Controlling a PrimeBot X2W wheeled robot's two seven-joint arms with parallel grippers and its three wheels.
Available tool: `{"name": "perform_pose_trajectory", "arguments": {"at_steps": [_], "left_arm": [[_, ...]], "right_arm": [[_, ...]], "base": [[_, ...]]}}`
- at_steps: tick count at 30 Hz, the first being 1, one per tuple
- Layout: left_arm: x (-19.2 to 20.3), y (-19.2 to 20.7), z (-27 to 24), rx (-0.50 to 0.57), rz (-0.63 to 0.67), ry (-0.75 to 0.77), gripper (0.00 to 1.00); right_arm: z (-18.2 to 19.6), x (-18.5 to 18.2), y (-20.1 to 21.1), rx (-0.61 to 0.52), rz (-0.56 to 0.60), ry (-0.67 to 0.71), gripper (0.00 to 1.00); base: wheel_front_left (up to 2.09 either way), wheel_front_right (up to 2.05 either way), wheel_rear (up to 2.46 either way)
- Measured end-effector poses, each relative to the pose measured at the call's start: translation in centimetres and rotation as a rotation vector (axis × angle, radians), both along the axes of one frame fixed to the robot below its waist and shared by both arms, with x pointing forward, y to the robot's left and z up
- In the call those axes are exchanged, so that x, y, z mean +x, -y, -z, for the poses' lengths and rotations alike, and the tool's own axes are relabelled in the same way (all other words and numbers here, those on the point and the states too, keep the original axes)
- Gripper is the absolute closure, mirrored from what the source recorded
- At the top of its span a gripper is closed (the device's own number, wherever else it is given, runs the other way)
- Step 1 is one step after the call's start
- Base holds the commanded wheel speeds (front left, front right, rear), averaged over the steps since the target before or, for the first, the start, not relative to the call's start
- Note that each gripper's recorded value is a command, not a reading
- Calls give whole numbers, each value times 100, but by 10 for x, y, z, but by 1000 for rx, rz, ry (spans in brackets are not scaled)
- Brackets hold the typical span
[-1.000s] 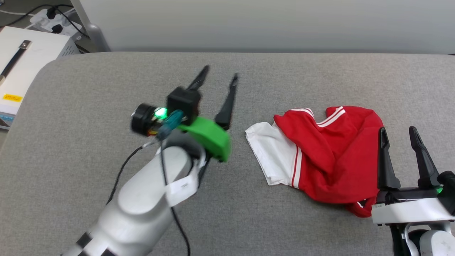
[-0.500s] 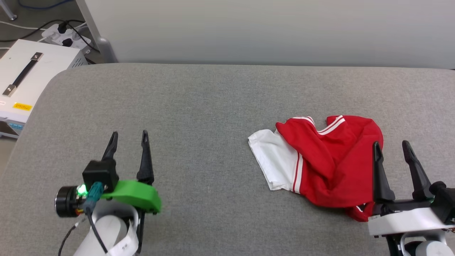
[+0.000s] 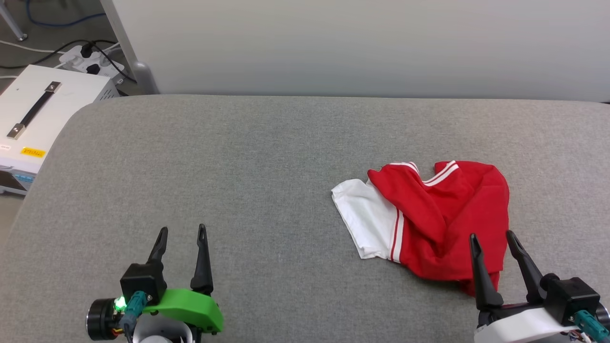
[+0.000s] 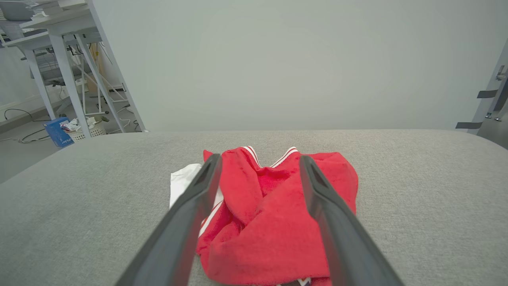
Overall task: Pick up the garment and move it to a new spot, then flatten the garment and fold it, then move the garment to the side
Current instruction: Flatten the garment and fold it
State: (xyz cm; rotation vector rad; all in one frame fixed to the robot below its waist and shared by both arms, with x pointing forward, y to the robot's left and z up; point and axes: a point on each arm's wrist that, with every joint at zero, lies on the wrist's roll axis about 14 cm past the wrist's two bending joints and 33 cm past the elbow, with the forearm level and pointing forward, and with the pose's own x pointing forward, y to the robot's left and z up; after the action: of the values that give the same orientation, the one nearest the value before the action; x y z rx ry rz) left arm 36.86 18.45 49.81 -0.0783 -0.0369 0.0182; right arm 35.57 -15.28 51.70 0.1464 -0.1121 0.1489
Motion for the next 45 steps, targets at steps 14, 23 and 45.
{"name": "perform_pose_trajectory", "arguments": {"at_steps": [14, 23, 45], "left_arm": [[13, 7, 0, 11, 57, 9, 0], [86, 49, -75, 105, 272, 210, 0], [117, 238, -4, 398, 1007, -483, 0]], "right_arm": [[7, -1, 0, -4, -1, -22, 0], [-6, 11, 3, -11, 8, 21, 0], [7, 35, 32, -33, 104, -12, 0]], "base": [[0, 0, 0], [0, 0, 0], [0, 0, 0]]}}
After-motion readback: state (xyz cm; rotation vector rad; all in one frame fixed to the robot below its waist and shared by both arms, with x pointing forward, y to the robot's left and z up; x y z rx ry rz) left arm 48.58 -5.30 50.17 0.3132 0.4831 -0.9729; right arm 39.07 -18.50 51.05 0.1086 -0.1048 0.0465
